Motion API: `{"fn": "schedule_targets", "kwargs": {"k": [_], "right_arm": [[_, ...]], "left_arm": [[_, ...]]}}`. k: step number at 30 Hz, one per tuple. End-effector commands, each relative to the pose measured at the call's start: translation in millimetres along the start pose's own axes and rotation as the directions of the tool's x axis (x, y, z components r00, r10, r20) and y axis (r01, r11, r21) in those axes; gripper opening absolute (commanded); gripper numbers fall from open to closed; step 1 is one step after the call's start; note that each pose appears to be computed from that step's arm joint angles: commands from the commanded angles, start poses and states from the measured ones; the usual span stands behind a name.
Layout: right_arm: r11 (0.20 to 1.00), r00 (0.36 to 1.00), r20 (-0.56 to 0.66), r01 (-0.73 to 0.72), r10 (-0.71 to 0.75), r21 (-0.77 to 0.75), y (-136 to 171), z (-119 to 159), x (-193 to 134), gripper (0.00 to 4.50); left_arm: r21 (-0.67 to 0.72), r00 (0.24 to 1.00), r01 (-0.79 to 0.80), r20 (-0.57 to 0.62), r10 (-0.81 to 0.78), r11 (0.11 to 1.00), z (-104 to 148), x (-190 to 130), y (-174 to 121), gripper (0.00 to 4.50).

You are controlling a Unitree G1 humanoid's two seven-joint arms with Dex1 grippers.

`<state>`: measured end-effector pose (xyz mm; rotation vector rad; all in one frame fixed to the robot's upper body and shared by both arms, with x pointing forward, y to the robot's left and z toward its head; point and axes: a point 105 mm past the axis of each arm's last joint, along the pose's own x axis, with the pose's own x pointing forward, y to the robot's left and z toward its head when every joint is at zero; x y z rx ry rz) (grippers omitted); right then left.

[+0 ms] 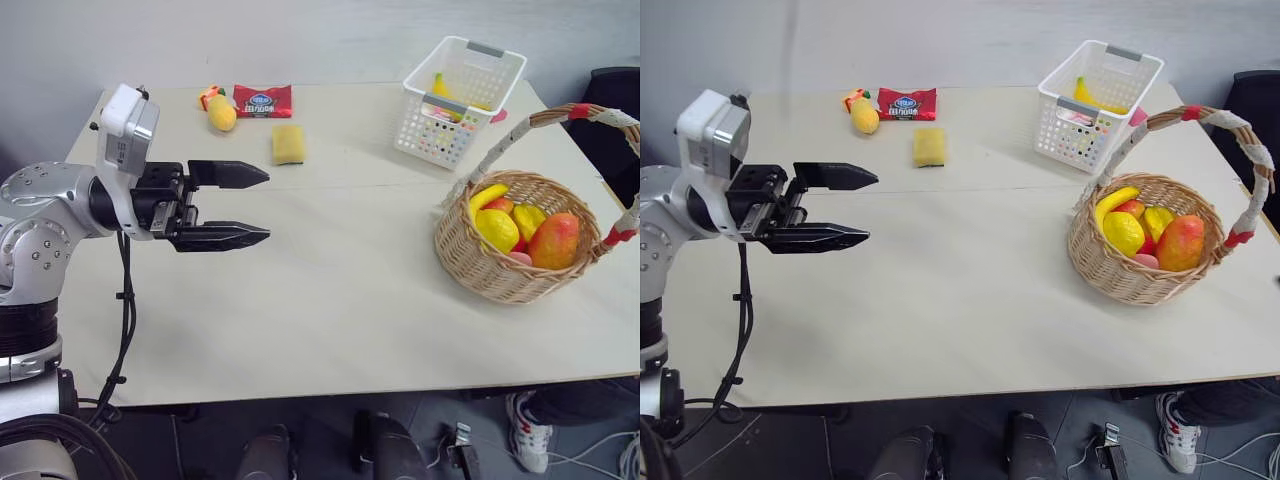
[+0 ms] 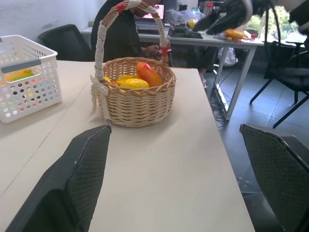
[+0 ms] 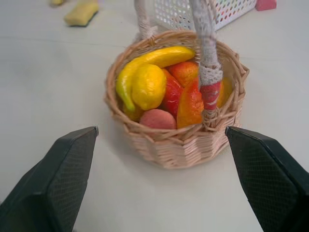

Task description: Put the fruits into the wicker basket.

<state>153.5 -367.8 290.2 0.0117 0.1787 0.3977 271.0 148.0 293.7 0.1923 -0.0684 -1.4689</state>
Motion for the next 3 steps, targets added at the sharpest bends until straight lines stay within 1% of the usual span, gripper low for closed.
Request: {"fn": "schedule_targets", "kwargs": {"k": [1, 3], "right_arm": [[0.999, 0.998, 0.041, -0.053, 0.053, -0.006, 5.9, 14.1, -8.6, 4.43], [0.998, 0.997, 0.045, -0.064, 0.065, -0.013, 6.6, 14.5, -3.2, 4.43]], "left_arm": [[0.062, 1.0, -0.012, 0.002, 0.012, 0.998, 11.6, -5.3, 1.0, 4.5], [0.056, 1.0, -0.017, -0.006, 0.018, 0.998, 7.8, -3.7, 2.9, 4.5]]}}
